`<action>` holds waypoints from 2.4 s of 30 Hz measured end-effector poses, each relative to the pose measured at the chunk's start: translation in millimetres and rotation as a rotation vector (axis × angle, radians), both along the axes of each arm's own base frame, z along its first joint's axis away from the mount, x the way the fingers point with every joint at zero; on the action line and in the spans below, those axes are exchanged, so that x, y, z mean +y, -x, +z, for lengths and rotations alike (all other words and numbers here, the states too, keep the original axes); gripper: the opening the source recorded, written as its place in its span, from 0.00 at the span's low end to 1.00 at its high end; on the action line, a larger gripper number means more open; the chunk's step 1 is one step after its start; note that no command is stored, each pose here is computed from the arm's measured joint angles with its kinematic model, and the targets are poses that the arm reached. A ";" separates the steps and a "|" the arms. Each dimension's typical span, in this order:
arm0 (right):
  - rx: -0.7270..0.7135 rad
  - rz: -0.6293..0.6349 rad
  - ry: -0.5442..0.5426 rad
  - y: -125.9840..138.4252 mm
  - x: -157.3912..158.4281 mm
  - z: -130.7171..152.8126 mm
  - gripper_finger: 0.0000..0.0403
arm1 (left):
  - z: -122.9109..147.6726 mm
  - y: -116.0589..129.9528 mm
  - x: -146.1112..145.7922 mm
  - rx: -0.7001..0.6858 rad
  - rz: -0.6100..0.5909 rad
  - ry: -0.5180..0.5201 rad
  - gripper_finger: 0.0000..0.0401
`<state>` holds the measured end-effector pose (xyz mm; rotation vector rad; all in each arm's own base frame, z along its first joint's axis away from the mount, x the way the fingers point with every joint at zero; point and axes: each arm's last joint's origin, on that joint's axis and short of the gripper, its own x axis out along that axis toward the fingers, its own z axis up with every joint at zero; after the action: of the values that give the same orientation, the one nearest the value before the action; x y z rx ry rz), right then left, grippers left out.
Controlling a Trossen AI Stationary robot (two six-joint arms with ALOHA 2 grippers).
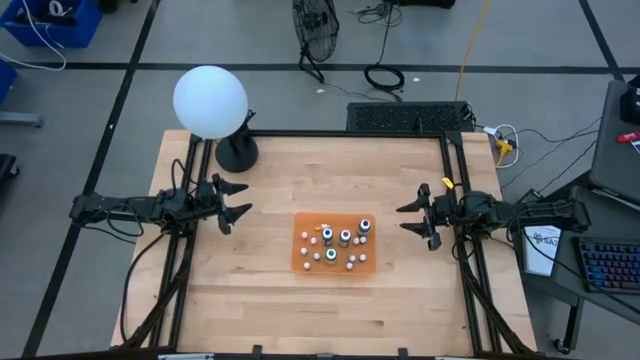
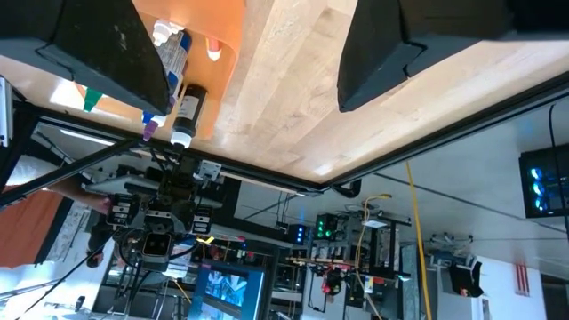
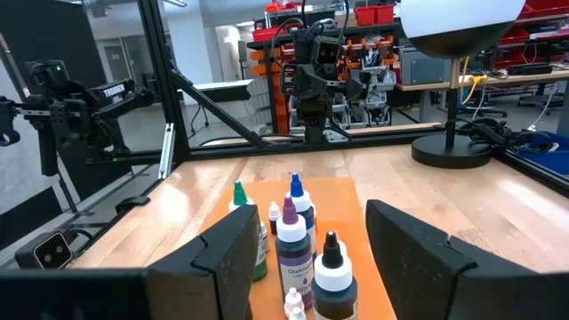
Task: Pick & Place food coloring
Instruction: Return to Home Position
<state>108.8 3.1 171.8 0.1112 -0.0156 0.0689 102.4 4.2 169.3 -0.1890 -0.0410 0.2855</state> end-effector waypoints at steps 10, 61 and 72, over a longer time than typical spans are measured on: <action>0.000 0.001 0.000 0.0 0.1 0.0 0.49 | 0.0 0.0 0.0 0.000 0.000 0.000 0.80; 0.000 0.000 0.000 0.0 0.0 0.0 0.49 | -0.1 0.0 0.0 0.000 0.000 0.000 0.79; 0.000 0.000 0.000 0.0 0.0 0.0 0.49 | -0.1 0.0 0.0 0.000 0.000 0.000 0.80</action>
<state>108.8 3.2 171.8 0.1110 -0.0156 0.0692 102.4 4.2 169.2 -0.1893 -0.0407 0.2855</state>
